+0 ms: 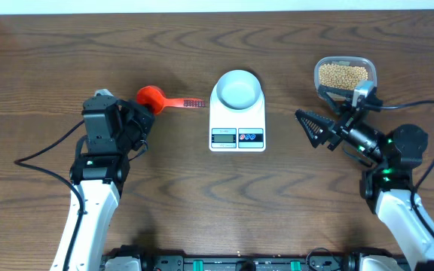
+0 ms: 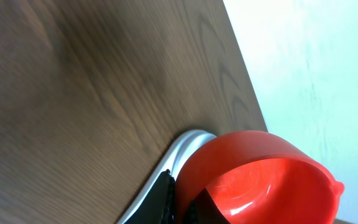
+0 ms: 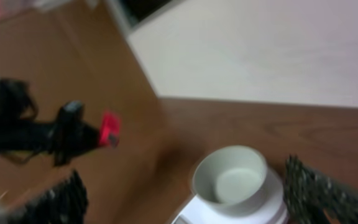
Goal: Scoop item into bowl and weigh 50g on scale
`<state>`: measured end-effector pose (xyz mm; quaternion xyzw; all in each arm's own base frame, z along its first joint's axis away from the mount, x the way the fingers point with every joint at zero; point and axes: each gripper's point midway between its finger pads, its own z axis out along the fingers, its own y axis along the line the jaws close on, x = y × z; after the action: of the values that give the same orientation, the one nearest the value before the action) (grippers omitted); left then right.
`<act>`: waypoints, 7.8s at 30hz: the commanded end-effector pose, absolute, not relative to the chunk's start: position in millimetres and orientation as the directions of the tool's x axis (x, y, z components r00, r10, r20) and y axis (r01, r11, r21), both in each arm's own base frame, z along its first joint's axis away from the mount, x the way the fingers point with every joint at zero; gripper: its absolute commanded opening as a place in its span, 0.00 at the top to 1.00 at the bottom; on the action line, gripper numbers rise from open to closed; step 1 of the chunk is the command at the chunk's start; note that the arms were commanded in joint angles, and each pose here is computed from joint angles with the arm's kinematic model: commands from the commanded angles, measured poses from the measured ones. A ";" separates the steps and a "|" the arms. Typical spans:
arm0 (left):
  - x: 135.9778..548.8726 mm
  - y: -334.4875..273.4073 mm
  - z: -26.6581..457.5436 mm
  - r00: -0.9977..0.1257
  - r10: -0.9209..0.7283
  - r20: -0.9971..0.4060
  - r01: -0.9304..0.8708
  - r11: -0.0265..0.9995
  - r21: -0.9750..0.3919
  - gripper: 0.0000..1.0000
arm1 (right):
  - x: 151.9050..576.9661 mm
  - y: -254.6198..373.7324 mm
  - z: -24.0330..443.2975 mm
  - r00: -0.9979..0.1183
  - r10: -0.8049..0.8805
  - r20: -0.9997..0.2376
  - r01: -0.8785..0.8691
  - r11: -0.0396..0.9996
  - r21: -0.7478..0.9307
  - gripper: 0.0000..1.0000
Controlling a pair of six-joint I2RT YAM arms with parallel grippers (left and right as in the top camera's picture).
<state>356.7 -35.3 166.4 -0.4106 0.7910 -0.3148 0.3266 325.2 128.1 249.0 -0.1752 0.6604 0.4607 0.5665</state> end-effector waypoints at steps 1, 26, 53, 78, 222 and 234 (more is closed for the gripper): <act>357.6 -52.1 173.5 -0.493 -0.839 -0.231 -0.405 0.457 -0.792 0.93 | 314.5 140.5 254.0 -0.429 0.318 -0.845 -0.756 0.385 0.529 0.01; 370.3 -175.9 174.8 -0.695 -0.651 -0.306 -0.128 0.531 -0.838 0.93 | 307.2 221.0 232.6 -0.429 0.269 -0.862 -0.783 0.366 0.504 0.15; 351.0 -224.6 187.8 -0.752 -0.532 -0.389 0.036 0.557 -0.830 0.93 | 302.2 231.3 228.5 -0.448 0.255 -0.857 -0.784 0.348 0.514 0.66; 349.6 -225.9 187.3 -0.757 -0.510 -0.408 0.058 0.569 -0.820 0.93 | 304.6 230.4 220.5 -0.478 0.250 -0.842 -0.759 0.365 0.540 0.85; 343.9 -258.8 19.6 -0.737 0.428 -0.524 0.512 0.859 -0.017 0.93 | 403.0 122.0 235.6 -0.151 0.342 -0.927 -0.407 0.833 0.374 0.99; 343.8 -258.9 19.4 -0.737 0.428 -0.523 0.512 0.859 -0.018 0.93 | 403.0 121.9 234.6 -0.153 0.339 -0.928 -0.406 0.835 0.372 0.99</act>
<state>338.8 -258.4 19.6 0.2469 0.9302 -0.0903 0.2563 397.3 127.1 224.5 -0.0235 0.7112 0.2978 0.6364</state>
